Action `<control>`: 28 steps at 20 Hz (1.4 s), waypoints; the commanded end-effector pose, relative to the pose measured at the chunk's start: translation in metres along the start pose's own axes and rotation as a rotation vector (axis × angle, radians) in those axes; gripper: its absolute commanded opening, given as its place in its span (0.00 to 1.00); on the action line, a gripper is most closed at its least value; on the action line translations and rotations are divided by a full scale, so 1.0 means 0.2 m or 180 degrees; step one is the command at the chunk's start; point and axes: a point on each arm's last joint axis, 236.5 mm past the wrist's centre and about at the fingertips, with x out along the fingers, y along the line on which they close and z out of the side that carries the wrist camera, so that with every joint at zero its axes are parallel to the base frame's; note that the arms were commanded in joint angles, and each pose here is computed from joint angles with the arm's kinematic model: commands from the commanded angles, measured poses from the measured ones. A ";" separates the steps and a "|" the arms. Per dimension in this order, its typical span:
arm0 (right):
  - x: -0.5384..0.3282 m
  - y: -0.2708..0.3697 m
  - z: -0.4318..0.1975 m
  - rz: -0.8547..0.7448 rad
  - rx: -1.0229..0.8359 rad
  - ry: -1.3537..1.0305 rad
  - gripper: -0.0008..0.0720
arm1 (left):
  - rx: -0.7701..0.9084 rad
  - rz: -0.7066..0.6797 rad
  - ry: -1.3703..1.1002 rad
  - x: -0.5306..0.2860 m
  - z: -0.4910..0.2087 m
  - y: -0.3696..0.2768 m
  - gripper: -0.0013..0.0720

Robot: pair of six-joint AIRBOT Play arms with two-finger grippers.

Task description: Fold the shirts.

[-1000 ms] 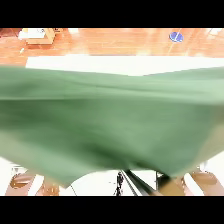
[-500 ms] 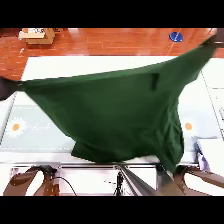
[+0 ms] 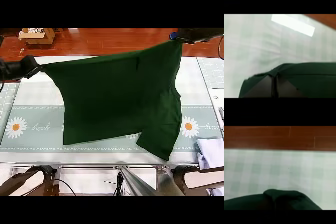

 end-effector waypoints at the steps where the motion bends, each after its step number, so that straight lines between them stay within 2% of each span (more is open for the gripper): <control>1: 0.17 -0.05 0.04 -0.0016 0.0159 -0.0158 0.05 | -0.0396 0.0020 -0.0287 0.21 0.11 0.12 0.04; 4: 0.29 -0.09 -0.11 -0.0020 0.0198 0.0157 0.06 | -0.0567 0.0030 -0.0052 0.33 0.01 0.18 0.05; 5: 0.31 -0.09 -0.13 -0.0018 0.0198 0.0213 0.14 | -0.0588 0.0032 0.0016 0.35 -0.02 0.19 0.06; 6: 0.31 -0.10 -0.14 -0.0031 0.0182 0.0228 0.26 | -0.0598 0.0035 0.0068 0.36 -0.04 0.20 0.14; 7: 0.28 -0.12 -0.13 -0.0048 0.0142 0.0228 0.36 | -0.0600 0.0037 0.0099 0.36 -0.05 0.20 0.40; 8: 0.22 -0.13 -0.12 -0.0078 0.0053 0.0235 0.40 | -0.0602 0.0042 0.0122 0.35 -0.05 0.21 0.67; 9: 0.15 -0.15 -0.11 -0.0122 -0.0055 0.0254 0.44 | -0.0594 0.0046 0.0181 0.32 -0.06 0.23 0.76; 12: -0.21 -0.43 -0.20 -0.0787 -0.0576 0.0658 0.44 | -0.0318 0.0125 0.0653 0.14 -0.13 0.35 0.76; 14: -0.47 -0.68 -0.31 -0.1267 -0.0403 0.0980 0.44 | -0.0231 0.0452 0.1322 -0.06 -0.32 0.54 0.76; 16: -0.66 -0.85 -0.52 -0.1389 0.0061 0.1369 0.43 | -0.0368 0.0727 0.1860 -0.27 -0.54 0.70 0.75; 19: -0.77 -0.93 -0.95 -0.1029 0.0857 0.1812 0.43 | -0.0812 0.0497 0.1629 -0.32 -0.78 0.71 0.74; 22: -0.72 -0.87 -1.22 -0.0545 0.1360 0.1589 0.44 | -0.1164 0.0332 0.2068 -0.34 -1.24 0.68 0.74; 25: -0.65 -0.82 -1.47 -0.0401 0.1566 0.1676 0.44 | -0.1287 -0.0082 0.2485 -0.36 -1.52 0.55 0.74; 28: -0.56 -0.73 -1.60 -0.0144 0.1673 0.1753 0.44 | -0.1310 -0.0131 0.2499 -0.35 -1.53 0.53 0.75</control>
